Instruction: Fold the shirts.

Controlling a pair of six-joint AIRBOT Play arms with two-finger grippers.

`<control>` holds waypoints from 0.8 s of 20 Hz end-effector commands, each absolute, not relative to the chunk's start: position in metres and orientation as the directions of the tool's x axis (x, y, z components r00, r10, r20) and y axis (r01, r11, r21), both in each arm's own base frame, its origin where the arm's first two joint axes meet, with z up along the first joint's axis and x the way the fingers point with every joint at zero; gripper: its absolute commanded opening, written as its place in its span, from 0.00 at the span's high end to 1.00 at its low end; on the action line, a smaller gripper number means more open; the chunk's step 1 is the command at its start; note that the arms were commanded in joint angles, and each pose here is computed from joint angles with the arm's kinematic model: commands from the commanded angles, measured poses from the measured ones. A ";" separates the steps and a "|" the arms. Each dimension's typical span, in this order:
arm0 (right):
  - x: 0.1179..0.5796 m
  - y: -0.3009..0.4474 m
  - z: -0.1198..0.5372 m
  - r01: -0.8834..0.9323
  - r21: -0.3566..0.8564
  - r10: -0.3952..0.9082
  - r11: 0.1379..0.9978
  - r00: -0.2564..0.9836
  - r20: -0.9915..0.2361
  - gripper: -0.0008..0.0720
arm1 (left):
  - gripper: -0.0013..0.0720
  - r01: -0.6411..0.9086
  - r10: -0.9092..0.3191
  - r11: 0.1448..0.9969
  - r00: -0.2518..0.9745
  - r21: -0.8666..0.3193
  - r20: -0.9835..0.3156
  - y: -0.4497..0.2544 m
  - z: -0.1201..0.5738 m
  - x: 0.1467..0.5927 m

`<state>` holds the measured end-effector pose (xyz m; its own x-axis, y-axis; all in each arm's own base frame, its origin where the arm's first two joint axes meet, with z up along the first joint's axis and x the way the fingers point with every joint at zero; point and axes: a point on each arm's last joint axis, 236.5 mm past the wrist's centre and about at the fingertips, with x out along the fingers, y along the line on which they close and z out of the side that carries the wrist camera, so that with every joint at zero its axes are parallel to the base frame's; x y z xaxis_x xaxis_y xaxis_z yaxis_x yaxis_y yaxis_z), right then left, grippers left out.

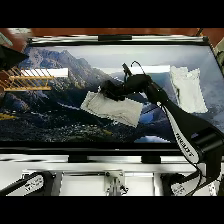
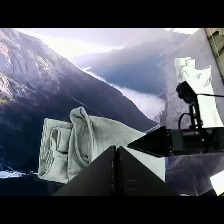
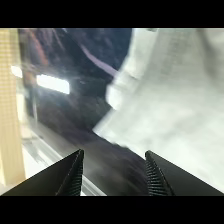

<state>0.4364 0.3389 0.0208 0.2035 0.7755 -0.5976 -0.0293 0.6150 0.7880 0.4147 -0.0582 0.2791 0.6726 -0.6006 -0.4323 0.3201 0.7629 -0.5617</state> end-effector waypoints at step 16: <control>0.377 0.139 -0.095 0.341 0.544 0.564 0.766 0.049 -0.824 0.16 | 0.93 0.310 -0.602 0.762 0.663 -0.568 -0.445 -0.058 0.271 0.414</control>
<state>0.3771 0.1266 -0.0782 0.0368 0.5358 -0.8436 0.3075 0.7971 0.5197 0.4144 -0.0583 0.2709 0.6631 -0.6018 -0.4452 0.3107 0.7624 -0.5677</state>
